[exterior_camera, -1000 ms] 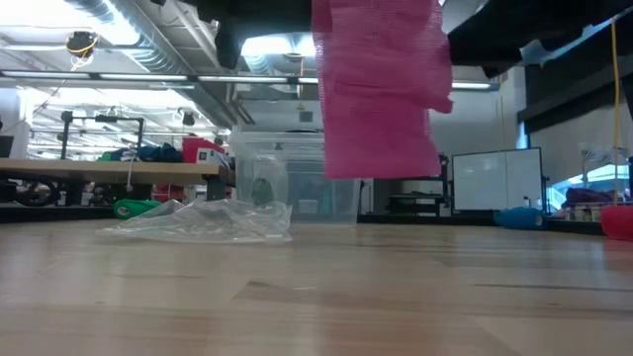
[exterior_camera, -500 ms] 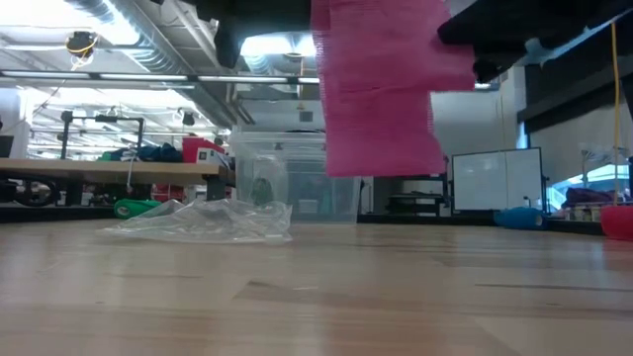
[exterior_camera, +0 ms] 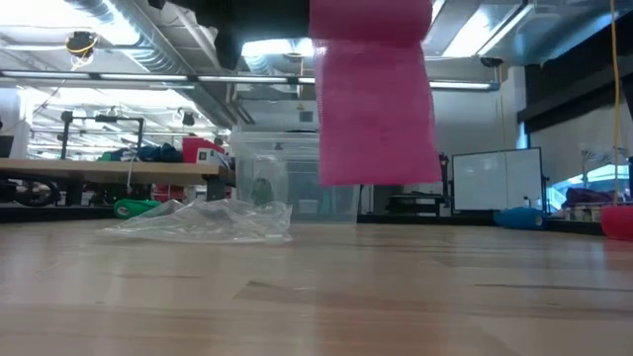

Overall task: Roll bandage
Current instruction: Roll the pink bandage

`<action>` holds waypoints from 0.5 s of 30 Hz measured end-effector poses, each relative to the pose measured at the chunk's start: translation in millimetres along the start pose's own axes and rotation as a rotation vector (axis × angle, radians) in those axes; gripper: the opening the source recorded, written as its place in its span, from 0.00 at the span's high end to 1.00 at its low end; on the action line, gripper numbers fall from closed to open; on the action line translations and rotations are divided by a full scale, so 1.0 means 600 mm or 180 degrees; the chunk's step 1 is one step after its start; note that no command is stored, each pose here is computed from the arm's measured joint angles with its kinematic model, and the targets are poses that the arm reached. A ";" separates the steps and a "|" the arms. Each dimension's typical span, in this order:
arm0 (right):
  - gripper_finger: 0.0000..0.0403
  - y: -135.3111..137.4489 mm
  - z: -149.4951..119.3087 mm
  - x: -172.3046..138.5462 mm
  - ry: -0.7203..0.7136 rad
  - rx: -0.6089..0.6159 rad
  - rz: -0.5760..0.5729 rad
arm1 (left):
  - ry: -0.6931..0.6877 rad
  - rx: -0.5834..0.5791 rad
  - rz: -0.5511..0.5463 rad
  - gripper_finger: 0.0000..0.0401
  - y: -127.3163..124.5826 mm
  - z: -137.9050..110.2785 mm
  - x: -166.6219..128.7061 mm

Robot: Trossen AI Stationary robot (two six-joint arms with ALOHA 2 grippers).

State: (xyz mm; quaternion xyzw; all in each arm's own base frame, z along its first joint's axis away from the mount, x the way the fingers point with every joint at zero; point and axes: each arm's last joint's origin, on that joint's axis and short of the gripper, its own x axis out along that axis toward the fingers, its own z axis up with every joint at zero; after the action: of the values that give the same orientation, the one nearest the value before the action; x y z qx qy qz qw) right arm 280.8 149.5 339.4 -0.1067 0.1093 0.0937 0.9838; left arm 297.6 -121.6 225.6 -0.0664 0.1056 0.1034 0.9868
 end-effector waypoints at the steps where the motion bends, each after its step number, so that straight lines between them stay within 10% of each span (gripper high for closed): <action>1: 0.98 -0.011 0.018 -0.003 0.0023 -0.0087 -0.0109 | 0.0013 0.0015 0.0000 0.96 0.000 -0.001 0.000; 15: 0.98 -0.206 0.106 -0.036 0.0386 -0.0298 -0.1440 | -0.0109 0.0293 -0.0454 0.96 -0.053 -0.006 -0.038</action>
State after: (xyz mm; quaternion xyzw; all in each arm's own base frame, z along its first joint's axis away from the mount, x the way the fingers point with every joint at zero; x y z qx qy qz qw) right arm 298.0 42.2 428.4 -0.1793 0.1371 -0.1307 0.9654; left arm 282.2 -157.4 230.4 -0.0266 0.0884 0.0289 0.9953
